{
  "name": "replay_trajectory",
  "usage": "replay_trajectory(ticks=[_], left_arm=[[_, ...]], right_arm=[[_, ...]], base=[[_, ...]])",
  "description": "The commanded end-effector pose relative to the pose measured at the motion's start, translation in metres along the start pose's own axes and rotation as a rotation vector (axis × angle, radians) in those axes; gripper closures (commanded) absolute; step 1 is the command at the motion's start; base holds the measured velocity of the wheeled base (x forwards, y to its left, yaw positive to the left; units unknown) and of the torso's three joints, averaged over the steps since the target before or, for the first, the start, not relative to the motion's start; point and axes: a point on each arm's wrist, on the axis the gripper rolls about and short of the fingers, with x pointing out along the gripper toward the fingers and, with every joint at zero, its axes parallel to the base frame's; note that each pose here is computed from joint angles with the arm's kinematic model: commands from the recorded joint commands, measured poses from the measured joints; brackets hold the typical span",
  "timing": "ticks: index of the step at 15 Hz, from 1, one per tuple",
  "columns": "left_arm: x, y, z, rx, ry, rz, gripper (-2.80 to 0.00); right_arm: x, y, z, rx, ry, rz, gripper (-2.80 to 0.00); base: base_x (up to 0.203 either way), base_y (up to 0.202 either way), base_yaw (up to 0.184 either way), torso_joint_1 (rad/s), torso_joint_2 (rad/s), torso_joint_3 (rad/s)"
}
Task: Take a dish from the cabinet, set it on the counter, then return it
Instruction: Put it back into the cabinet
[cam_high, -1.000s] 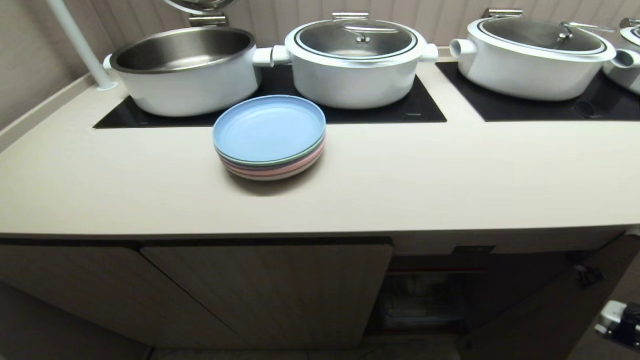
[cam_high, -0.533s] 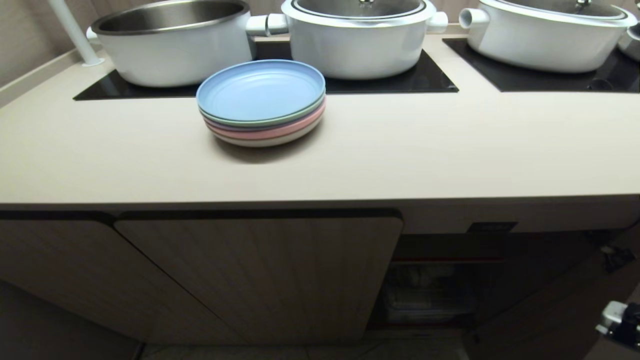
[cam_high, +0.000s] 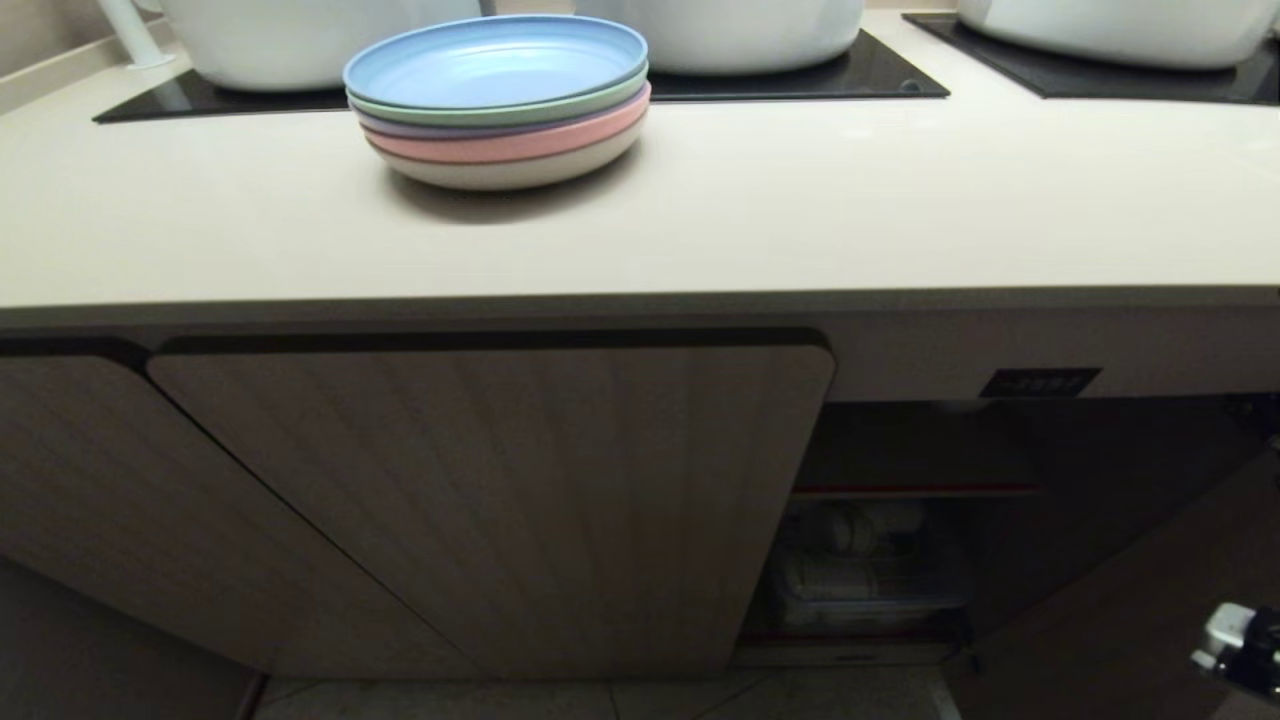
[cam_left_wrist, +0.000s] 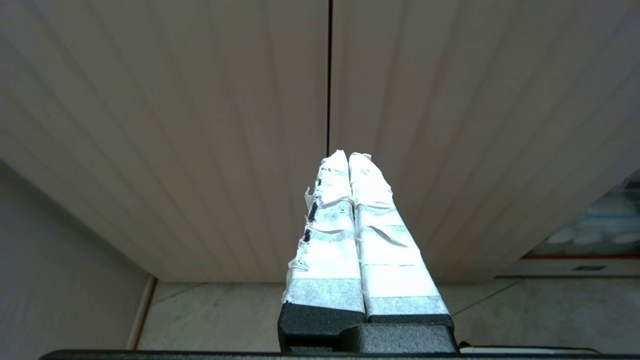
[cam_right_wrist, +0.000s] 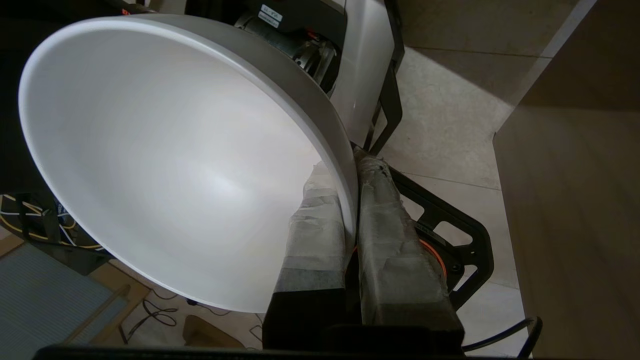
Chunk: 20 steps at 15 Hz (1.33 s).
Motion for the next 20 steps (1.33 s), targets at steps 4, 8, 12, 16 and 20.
replay_trajectory(ticks=[4, 8, 12, 16, 20], left_arm=[[0.0, 0.0, -0.0001, -0.001, 0.0, 0.0, 0.0], [0.0, 0.0, -0.0001, -0.001, 0.0, 0.0, 0.0], [0.0, 0.0, -0.0001, -0.001, 0.0, 0.0, 0.0], [0.0, 0.0, -0.0001, -0.001, 0.0, 0.002, 0.0], [0.0, 0.0, -0.0001, -0.001, 0.0, 0.001, 0.0]], right_arm=[[0.0006, -0.0001, 0.0, 0.001, 0.008, 0.002, 0.0], [0.0011, -0.0002, -0.0001, 0.002, 0.011, 0.002, 0.0], [0.0013, -0.0002, 0.0001, 0.002, 0.013, 0.002, 0.0], [0.0013, -0.0002, 0.0001, 0.002, 0.013, 0.002, 0.0], [0.0013, -0.0002, -0.0001, 0.003, 0.014, 0.002, 0.0]], base=[[0.0, 0.0, 0.0, -0.183, 0.47, 0.289], [0.0, 0.0, 0.0, -0.163, 0.45, 0.298], [0.0, 0.0, 0.0, -0.131, 0.44, 0.308], [0.0, 0.0, 0.0, -0.03, 0.12, 0.081], [0.0, 0.0, 0.0, 0.0, 0.01, 0.008]])
